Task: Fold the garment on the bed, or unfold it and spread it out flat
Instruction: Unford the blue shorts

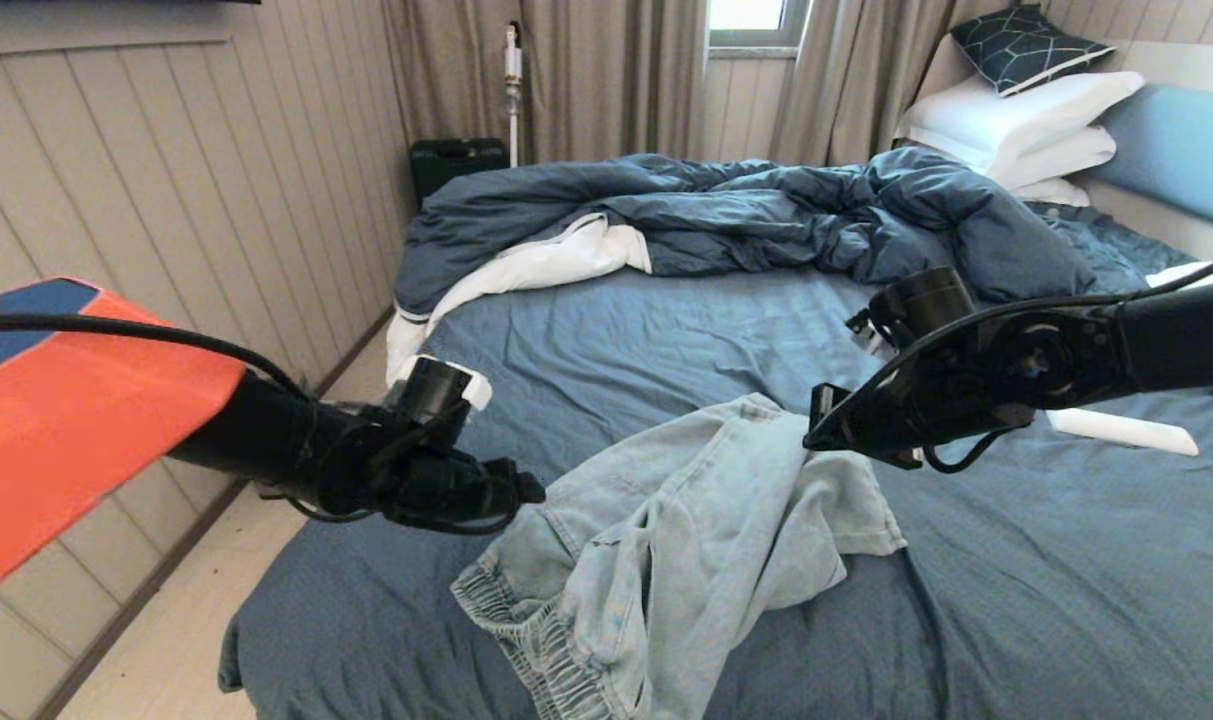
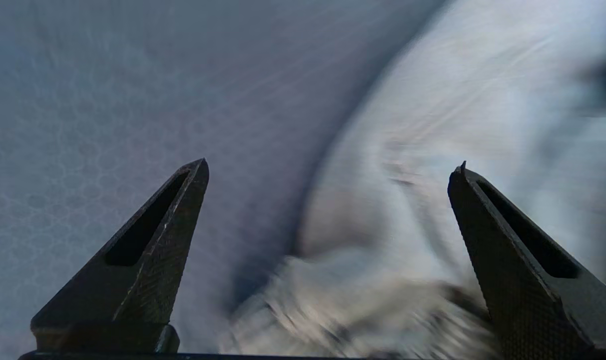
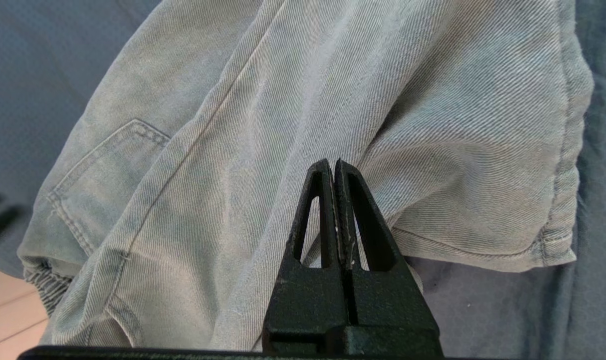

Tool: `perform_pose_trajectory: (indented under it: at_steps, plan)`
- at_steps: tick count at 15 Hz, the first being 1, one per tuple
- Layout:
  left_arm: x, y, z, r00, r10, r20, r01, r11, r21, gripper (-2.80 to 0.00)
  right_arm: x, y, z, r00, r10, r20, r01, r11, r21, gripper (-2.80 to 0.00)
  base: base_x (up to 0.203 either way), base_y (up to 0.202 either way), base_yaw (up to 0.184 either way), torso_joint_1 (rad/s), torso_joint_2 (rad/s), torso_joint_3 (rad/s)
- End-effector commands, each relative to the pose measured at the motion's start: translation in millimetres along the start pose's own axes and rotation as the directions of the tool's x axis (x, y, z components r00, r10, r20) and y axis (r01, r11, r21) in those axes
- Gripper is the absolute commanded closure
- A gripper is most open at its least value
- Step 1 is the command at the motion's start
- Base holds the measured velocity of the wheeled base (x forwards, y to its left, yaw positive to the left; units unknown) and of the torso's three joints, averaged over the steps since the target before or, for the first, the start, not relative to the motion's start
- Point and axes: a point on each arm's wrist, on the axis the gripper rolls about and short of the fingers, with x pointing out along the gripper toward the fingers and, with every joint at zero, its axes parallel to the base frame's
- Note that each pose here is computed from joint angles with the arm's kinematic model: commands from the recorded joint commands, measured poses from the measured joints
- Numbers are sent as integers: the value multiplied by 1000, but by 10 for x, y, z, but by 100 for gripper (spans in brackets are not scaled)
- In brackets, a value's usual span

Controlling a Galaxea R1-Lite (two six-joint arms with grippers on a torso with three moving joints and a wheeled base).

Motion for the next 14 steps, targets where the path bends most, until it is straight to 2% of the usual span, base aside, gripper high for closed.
perform_pose_trajectory:
  at_steps: [1, 8, 10, 11, 14]
  plan:
    - [269, -6, -141, 998, 23, -61, -22, 1000, 11, -280, -8, 8, -4, 1000, 3, -1, -3, 1000, 1, 0, 0, 0, 0, 0, 0, 0]
    - [268, -489, -471, 992, -44, -122, 59, 992, 116, -280, 39, -30, -36, 1000, -8, -19, 8, 1000, 5, 0, 0, 0, 0, 0, 0, 0]
    - [271, -553, -531, 990, -52, -133, 68, 991, 117, -280, 53, -51, -32, 1000, -12, -21, 12, 1000, 9, 0, 0, 0, 0, 0, 0, 0]
    - [269, -570, -538, 990, -54, -132, 70, 991, 116, 0, 57, -56, -28, 1000, -12, -20, 12, 1000, 10, 0, 0, 0, 0, 0, 0, 0]
    - [258, -585, -537, 990, -61, -130, 76, 990, 116, 0, 76, -57, -24, 1000, -9, -14, 9, 1000, 10, 0, 0, 0, 0, 0, 0, 0]
